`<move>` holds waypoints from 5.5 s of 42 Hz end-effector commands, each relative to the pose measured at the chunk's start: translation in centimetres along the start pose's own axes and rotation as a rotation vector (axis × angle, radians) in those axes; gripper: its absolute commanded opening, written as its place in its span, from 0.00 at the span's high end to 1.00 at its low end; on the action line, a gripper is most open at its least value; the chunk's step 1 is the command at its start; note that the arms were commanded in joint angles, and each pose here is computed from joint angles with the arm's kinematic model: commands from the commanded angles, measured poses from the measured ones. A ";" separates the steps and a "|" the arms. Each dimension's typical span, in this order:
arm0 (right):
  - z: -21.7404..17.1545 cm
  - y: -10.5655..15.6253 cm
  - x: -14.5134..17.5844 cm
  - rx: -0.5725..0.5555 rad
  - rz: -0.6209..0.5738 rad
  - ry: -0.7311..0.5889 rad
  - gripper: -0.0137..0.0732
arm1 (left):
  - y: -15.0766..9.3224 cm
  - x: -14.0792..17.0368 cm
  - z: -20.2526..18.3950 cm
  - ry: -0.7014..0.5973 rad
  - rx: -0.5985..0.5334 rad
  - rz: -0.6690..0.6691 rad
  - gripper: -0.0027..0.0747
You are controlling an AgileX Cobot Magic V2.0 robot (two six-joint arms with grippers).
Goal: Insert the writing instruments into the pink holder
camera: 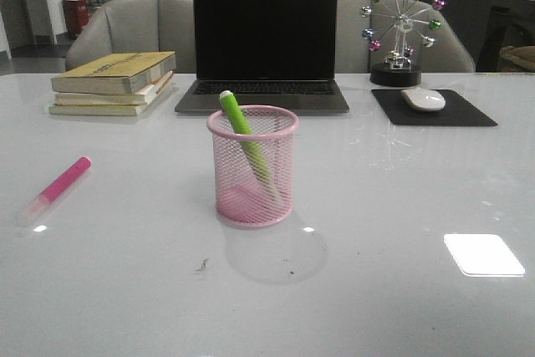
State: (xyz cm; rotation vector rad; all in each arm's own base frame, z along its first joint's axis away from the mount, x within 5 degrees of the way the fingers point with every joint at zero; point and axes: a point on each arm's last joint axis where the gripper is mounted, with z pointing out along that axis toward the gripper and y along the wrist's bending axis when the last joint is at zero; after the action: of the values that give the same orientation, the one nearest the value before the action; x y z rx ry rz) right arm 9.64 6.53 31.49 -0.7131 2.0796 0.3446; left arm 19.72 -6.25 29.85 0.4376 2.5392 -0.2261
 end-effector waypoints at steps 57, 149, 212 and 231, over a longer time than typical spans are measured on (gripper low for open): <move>-0.6 -0.2 -1.3 0.025 -0.013 -0.097 0.32 | 6.9 -14.8 21.0 0.219 -0.105 -0.197 0.47; -0.6 -0.2 -1.3 0.025 -0.013 -0.096 0.32 | -13.5 -8.9 7.2 -1.209 0.339 0.140 0.85; -0.6 -0.2 -1.3 0.025 -0.013 -0.096 0.32 | -11.7 -7.2 -1.9 -0.448 0.178 0.438 0.44; -0.6 -0.2 -1.3 0.025 -0.013 -0.096 0.32 | -6.7 4.6 -5.1 -0.322 0.181 0.373 0.44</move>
State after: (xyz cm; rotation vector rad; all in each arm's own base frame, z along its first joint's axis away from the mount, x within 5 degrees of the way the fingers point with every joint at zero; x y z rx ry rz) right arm 9.65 6.52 31.49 -0.7174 2.0778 0.3408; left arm 12.34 -10.99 31.26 0.9106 2.1565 -0.3050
